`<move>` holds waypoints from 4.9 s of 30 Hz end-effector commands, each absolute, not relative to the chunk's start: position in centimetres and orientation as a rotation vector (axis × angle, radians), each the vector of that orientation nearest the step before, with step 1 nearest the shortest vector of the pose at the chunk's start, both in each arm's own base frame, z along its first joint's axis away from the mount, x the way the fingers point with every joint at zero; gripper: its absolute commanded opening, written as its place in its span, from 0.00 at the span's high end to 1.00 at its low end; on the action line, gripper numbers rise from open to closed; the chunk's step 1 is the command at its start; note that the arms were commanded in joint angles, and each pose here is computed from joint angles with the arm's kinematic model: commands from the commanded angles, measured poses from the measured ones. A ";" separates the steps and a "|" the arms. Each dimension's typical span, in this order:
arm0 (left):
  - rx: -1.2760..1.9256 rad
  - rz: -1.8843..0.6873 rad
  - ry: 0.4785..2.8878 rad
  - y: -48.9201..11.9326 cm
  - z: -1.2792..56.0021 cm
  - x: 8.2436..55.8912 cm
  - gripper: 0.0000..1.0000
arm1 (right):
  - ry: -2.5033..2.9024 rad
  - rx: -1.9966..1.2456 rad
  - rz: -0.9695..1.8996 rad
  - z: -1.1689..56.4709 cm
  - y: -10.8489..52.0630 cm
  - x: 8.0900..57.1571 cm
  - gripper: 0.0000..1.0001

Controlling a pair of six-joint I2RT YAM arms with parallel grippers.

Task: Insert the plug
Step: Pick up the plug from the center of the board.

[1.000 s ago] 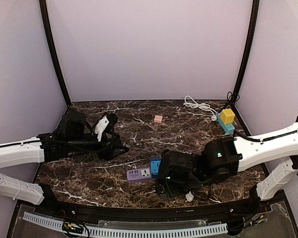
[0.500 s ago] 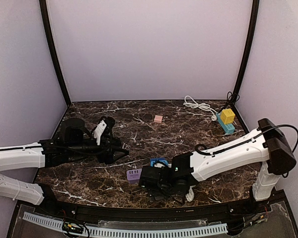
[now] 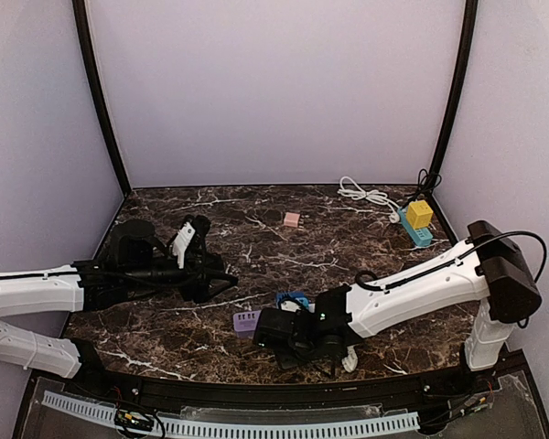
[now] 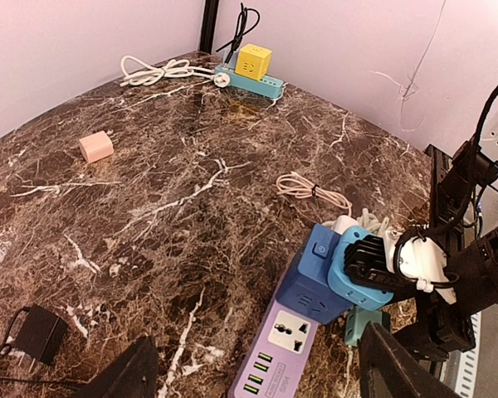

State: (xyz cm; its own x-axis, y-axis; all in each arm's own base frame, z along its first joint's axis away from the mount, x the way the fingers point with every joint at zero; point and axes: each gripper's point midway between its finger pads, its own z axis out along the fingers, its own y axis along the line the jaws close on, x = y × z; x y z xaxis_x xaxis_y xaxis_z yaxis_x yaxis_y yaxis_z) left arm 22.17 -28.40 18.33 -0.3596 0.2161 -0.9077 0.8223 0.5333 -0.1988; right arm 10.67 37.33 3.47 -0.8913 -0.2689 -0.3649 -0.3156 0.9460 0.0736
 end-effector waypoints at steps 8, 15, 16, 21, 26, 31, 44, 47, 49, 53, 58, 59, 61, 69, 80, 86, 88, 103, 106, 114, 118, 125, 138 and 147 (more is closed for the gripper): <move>0.850 -0.860 1.830 -28.4 18.7 21.9 0.25 | 2.668 -0.479 -0.045 0.5 34.3 8.4 0.28; 0.852 -0.872 1.820 -28.5 18.8 21.8 0.25 | 2.594 -0.434 -0.047 0.4 33.7 8.8 0.25; 0.852 -0.871 1.820 -28.5 18.8 21.8 0.25 | 2.583 -0.425 -0.049 0.4 33.5 9.0 0.26; 0.855 -0.870 1.813 -28.6 19.0 21.8 0.25 | 2.449 -0.510 0.034 4.3 35.7 9.6 0.14; 0.852 -0.873 1.809 -28.5 18.7 21.7 0.25 | 2.326 -0.419 0.163 5.0 34.8 9.2 0.05; 0.838 -0.881 1.814 -29.0 18.5 22.3 0.25 | 2.335 -0.511 0.172 1.9 34.8 8.8 0.06; 0.857 -0.891 1.835 -30.1 17.4 21.8 0.25 | 2.371 -0.542 0.224 -0.8 35.9 7.9 0.14; 0.855 -0.889 1.826 -30.0 17.6 21.9 0.25 | 2.382 -0.480 0.197 -1.5 34.3 8.4 0.26; 0.856 -0.890 1.823 -30.0 17.7 21.8 0.26 | 2.391 -0.463 0.185 -1.9 33.5 8.4 0.35; 0.877 -0.898 1.819 -30.2 17.5 21.5 0.26 | 2.389 -0.482 0.172 -2.0 33.3 8.5 0.42; 0.917 -0.904 1.808 -30.6 17.2 20.9 0.26 | 2.389 -0.562 0.267 -2.4 34.3 8.3 0.40; 0.922 -0.906 1.804 -30.7 17.3 20.8 0.26 | 2.390 -0.567 0.281 -2.5 34.5 8.4 0.40; 0.933 -0.907 1.793 -30.8 17.3 20.6 0.26 | 2.392 -0.590 0.284 -2.6 34.8 8.5 0.45; 0.978 -0.931 1.771 -30.9 17.5 19.6 0.28 | 2.394 -0.724 0.331 -1.9 35.8 7.1 1.00; 0.908 -1.177 1.861 -31.1 18.9 17.0 0.30 | 2.134 -1.144 0.481 6.7 40.9 1.6 1.00; 0.994 -1.390 1.765 -32.6 23.4 14.7 0.27 | 1.774 -1.074 0.440 17.9 41.6 5.1 1.00; 1.003 -1.448 1.741 -33.0 25.0 14.4 0.26 | 1.656 -1.045 0.402 21.0 41.6 6.6 1.00; 0.885 -1.558 1.782 -35.0 29.6 16.1 0.33 | 1.241 -0.972 0.351 31.3 42.3 11.9 1.00; 0.859 -1.550 1.790 -35.1 29.7 16.6 0.39 | 1.231 -1.010 0.362 30.9 42.9 11.4 1.00; 0.973 -1.566 1.735 -35.2 29.4 15.0 0.98 | 1.211 -1.021 0.344 31.3 42.3 11.4 1.00; 1.004 -1.544 1.715 -35.0 28.6 14.7 0.99 | 1.231 -1.024 0.335 31.2 42.1 11.7 0.96; 0.935 -1.259 1.741 -33.7 26.7 18.0 0.99 | 1.608 -0.777 0.404 30.1 38.7 15.4 0.01; 1.433 -1.040 1.340 -32.1 26.7 14.2 0.99 | 1.870 -0.940 0.801 28.8 36.2 11.1 0.03; 1.616 -0.944 1.202 -32.0 27.7 12.7 1.00 | 1.575 -1.315 0.960 31.0 38.7 9.1 0.08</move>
State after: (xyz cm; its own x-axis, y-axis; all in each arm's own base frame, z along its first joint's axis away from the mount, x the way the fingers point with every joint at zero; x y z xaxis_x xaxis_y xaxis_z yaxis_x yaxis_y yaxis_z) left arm 14.65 -32.26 27.43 0.1615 0.3018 -0.9396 0.9868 -0.0418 0.1562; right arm 10.05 36.63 30.03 -0.1976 -0.3327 -0.9221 -0.9318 0.3559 0.0713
